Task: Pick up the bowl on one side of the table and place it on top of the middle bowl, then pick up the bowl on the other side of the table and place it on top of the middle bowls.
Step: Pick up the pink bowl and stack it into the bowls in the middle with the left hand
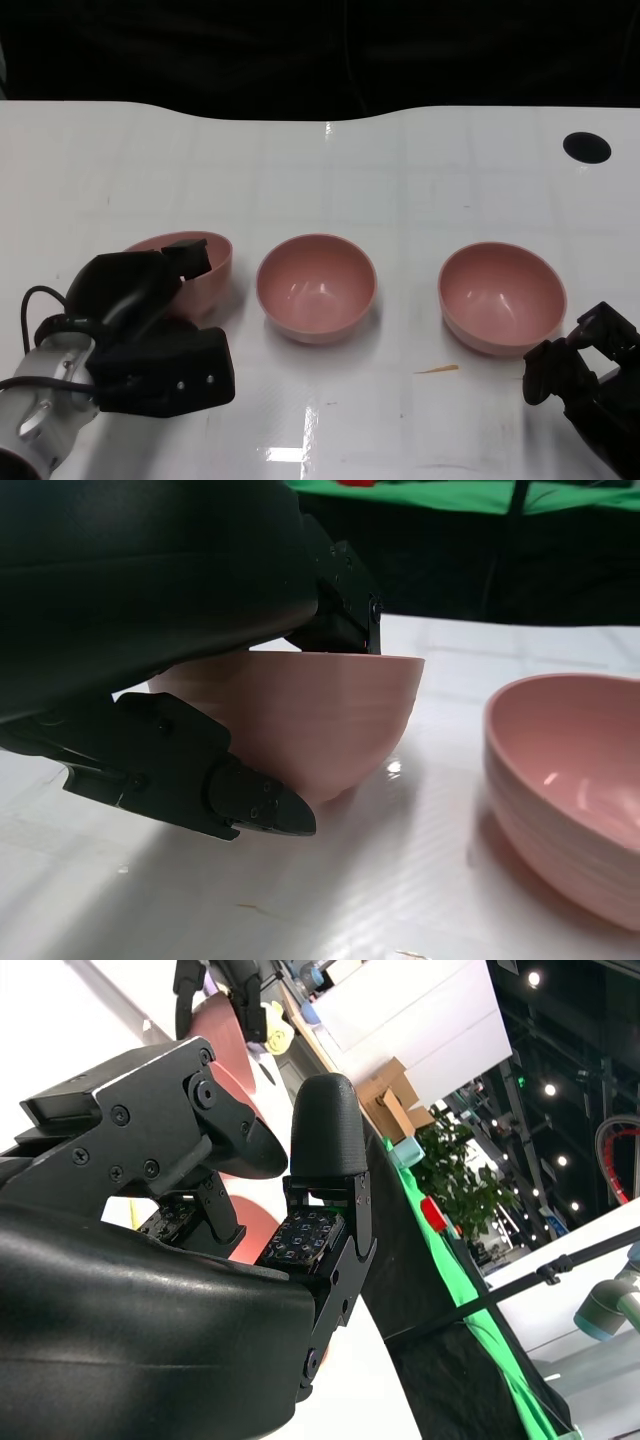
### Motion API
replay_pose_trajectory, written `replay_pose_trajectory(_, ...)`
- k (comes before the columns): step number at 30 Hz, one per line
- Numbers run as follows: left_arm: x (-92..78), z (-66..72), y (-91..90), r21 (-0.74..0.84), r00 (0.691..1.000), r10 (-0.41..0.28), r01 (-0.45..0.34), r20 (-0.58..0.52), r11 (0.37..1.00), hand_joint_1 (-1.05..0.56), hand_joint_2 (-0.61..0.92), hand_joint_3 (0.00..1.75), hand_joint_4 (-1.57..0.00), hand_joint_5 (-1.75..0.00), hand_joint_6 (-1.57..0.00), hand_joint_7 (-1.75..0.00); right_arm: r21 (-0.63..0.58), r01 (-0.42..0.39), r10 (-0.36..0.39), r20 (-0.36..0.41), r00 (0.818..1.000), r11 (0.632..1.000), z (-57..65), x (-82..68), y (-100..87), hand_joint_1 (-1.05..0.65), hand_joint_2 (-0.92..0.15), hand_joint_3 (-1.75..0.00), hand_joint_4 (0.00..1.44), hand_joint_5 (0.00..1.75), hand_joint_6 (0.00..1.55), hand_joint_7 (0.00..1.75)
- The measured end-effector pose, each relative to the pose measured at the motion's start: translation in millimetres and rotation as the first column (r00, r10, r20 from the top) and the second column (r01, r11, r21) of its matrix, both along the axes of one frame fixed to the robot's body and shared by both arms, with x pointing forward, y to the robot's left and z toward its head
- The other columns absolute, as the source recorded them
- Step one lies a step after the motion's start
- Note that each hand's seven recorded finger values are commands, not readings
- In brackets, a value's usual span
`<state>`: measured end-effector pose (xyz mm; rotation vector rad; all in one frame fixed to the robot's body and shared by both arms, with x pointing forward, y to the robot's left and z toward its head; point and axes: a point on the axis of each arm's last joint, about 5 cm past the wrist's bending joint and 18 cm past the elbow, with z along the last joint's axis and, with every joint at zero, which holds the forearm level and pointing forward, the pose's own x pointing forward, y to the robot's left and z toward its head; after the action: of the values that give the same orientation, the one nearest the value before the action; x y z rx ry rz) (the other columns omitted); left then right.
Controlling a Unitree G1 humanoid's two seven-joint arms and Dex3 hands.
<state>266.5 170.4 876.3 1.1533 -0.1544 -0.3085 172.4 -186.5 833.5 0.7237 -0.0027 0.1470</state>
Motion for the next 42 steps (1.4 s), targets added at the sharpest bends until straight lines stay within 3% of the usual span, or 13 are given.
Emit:
replay_pose_trajectory(5,-2.5,20.0,-4.0,0.008,0.996,-0.053,0.053,0.073,0.999,-0.01,0.92,0.19,-0.62,-1.75,-0.53,-1.69,0.001,-0.002,0.002,-0.001,1.0,1.0,-0.2,-0.1,0.0,-0.04,-0.63,-1.05,0.89,1.66,0.93,1.18)
replay_pose_trajectory(10,-4.0,41.5,-7.0,0.057,0.971,-0.145,0.136,0.191,0.989,0.0,0.91,0.13,-0.7,-1.68,-0.67,-1.5,0.001,-0.01,0.01,0.005,1.0,1.0,-0.4,-0.3,-0.2,-0.04,-0.63,-1.04,0.88,1.66,0.92,1.18)
replay_pose_trajectory(15,-4.6,46.8,-8.5,0.069,0.963,-0.165,0.154,0.211,0.986,-0.01,0.91,0.12,-0.7,-1.68,-0.69,-1.47,0.001,-0.013,0.013,0.007,1.0,1.0,-0.5,-0.3,-0.4,-0.04,-0.63,-1.04,0.88,1.66,0.92,1.19)
replay_pose_trajectory(18,-6.7,56.3,-9.7,0.12,0.945,-0.212,0.187,0.248,0.975,-0.03,0.91,0.1,-0.71,-1.63,-0.77,-1.33,0.0,-0.011,0.011,0.005,1.0,1.0,-0.9,-0.4,-0.9,-0.04,-0.63,-1.05,0.87,1.67,0.91,1.22)
replay_pose_trajectory(23,-9.9,74.8,-18.5,0.16,0.902,-0.302,0.264,0.308,0.951,-0.05,0.91,0.03,-0.63,-1.74,-0.66,-1.48,-0.005,0.0,0.0,-0.007,1.0,1.0,-0.5,0.2,-0.7,-0.04,-0.62,-1.05,0.89,1.66,0.93,1.2)
replay_pose_trajectory(26,-10.5,76.7,-22.4,0.158,0.886,-0.336,0.299,0.32,0.941,-0.06,0.92,0.03,-0.64,-1.75,-0.62,-1.57,-0.005,-0.001,0.0,-0.007,1.0,1.0,-0.5,0.1,-0.7,-0.04,-0.61,-1.05,0.89,1.67,0.93,1.2)
replay_pose_trajectory(35,-10.6,76.6,-37.9,0.142,0.871,-0.373,0.345,0.321,0.928,-0.08,0.92,0.03,-0.65,-1.74,-0.63,-1.55,-0.003,-0.003,0.003,-0.005,1.0,1.0,-0.5,0.2,-0.4,-0.05,-0.63,-1.0,0.88,1.65,0.93,1.19)
replay_pose_trajectory(41,-8.9,74.1,-45.5,0.145,0.862,-0.396,0.368,0.316,0.918,-0.15,0.92,0.14,-0.7,-1.66,-0.71,-1.38,-0.002,-0.006,0.006,-0.001,1.0,1.0,-0.5,0.2,-0.4,-0.06,-0.62,-1.0,0.9,1.64,0.94,1.17)
replay_pose_trajectory(42,-9.0,73.2,-46.2,0.144,0.861,-0.401,0.374,0.313,0.916,-0.15,0.92,0.17,-0.75,-1.53,-0.73,-1.31,-0.002,-0.006,0.006,-0.002,1.0,1.0,-0.5,0.2,-0.4,-0.06,-0.61,-1.01,0.9,1.63,0.95,1.16)
